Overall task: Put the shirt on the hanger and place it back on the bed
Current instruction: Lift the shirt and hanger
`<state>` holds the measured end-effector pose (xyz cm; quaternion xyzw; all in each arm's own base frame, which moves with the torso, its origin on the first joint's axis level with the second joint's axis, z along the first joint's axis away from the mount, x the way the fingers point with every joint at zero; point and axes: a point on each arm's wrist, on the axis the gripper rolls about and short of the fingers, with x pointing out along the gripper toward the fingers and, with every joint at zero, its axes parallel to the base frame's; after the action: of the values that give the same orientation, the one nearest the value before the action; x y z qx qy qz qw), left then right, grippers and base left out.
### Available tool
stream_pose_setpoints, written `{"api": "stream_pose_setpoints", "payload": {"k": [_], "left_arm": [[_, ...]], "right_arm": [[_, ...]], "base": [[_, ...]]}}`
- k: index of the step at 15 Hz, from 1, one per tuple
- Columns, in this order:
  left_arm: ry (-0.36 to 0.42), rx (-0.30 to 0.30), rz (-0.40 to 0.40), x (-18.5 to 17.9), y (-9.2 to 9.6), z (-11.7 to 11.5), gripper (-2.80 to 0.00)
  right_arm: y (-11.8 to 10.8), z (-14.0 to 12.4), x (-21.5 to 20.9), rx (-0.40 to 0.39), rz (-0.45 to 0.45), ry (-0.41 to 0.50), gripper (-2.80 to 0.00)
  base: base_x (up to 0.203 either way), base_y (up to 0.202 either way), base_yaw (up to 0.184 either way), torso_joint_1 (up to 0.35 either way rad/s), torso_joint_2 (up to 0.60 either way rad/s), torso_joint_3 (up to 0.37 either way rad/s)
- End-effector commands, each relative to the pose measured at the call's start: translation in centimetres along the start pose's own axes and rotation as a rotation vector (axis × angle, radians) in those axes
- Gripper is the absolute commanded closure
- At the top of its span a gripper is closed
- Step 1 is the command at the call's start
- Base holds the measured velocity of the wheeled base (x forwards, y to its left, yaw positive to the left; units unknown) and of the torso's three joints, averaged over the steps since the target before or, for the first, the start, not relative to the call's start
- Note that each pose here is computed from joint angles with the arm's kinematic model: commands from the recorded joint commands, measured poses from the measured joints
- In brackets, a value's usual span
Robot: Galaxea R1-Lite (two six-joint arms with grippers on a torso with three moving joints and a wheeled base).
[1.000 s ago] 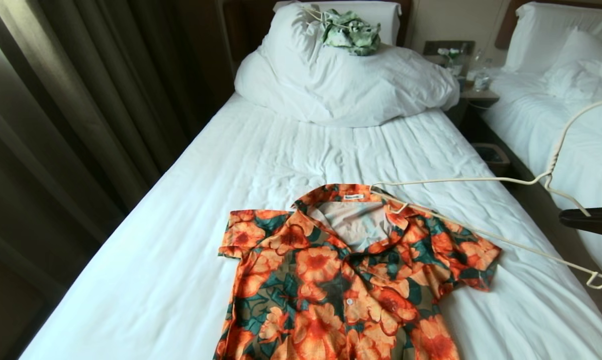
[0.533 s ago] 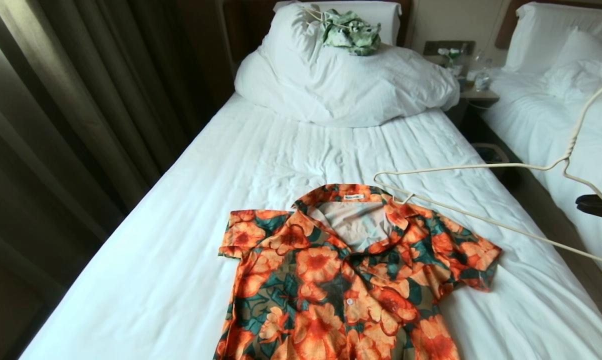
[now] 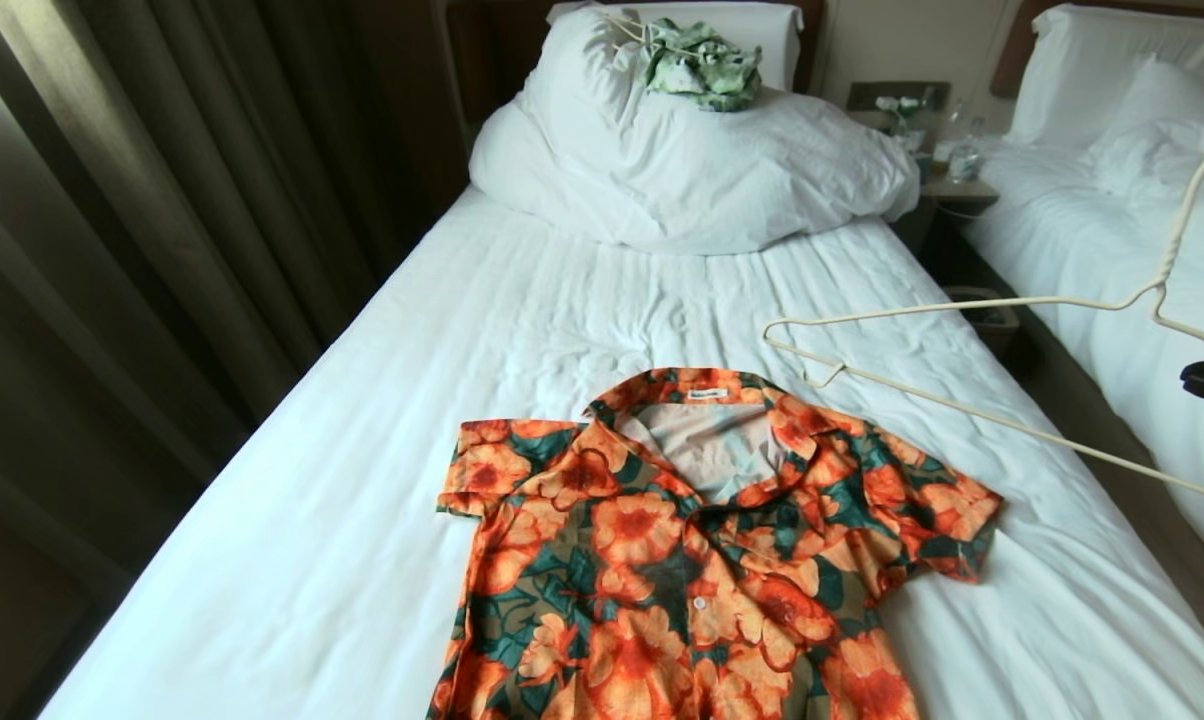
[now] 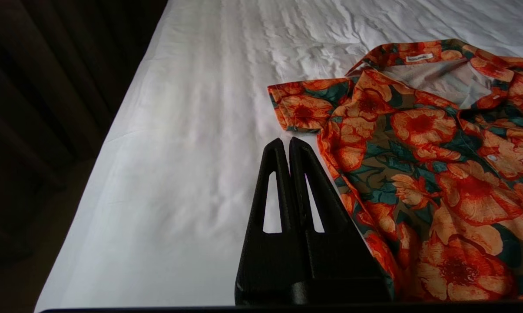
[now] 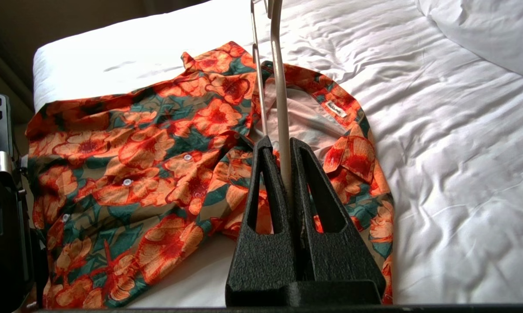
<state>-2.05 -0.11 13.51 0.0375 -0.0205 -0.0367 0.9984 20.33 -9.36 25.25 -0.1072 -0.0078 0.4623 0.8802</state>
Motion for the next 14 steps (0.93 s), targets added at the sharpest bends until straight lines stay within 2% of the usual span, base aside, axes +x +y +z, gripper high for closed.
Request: {"api": "stream_pose_setpoints", "payload": {"k": [1,4,7,11,14], "left_arm": [[0.157,-0.023,-0.069,3.2,0.3,2.2,0.00],[0.344,-0.087,-0.245,8.4,-0.1,2.9,0.00],[0.487,-0.157,-0.403,14.9,-1.4,1.8,0.00],[0.563,-0.275,-0.554,22.2,-5.4,0.1,0.00],[0.575,-0.265,-0.596,26.3,-9.5,-1.4,0.00]], "right_arm": [[0.2,0.6,0.0,-0.016,0.006,-0.009,0.00],[0.1,0.6,0.2,-0.003,0.012,-0.010,0.00],[0.2,0.7,0.1,-0.004,0.024,-0.028,0.00],[-0.4,0.2,0.2,0.013,0.026,-0.030,0.00],[-1.5,0.2,0.1,0.011,0.025,-0.041,0.00]], "base": [[0.000,0.000,0.000,0.000,0.00,0.000],[0.000,0.000,0.000,0.000,0.00,0.000],[0.000,0.000,0.000,0.000,0.00,0.000],[0.000,0.000,0.000,0.000,0.00,0.000],[0.000,0.000,0.000,0.000,0.00,0.000]]}}
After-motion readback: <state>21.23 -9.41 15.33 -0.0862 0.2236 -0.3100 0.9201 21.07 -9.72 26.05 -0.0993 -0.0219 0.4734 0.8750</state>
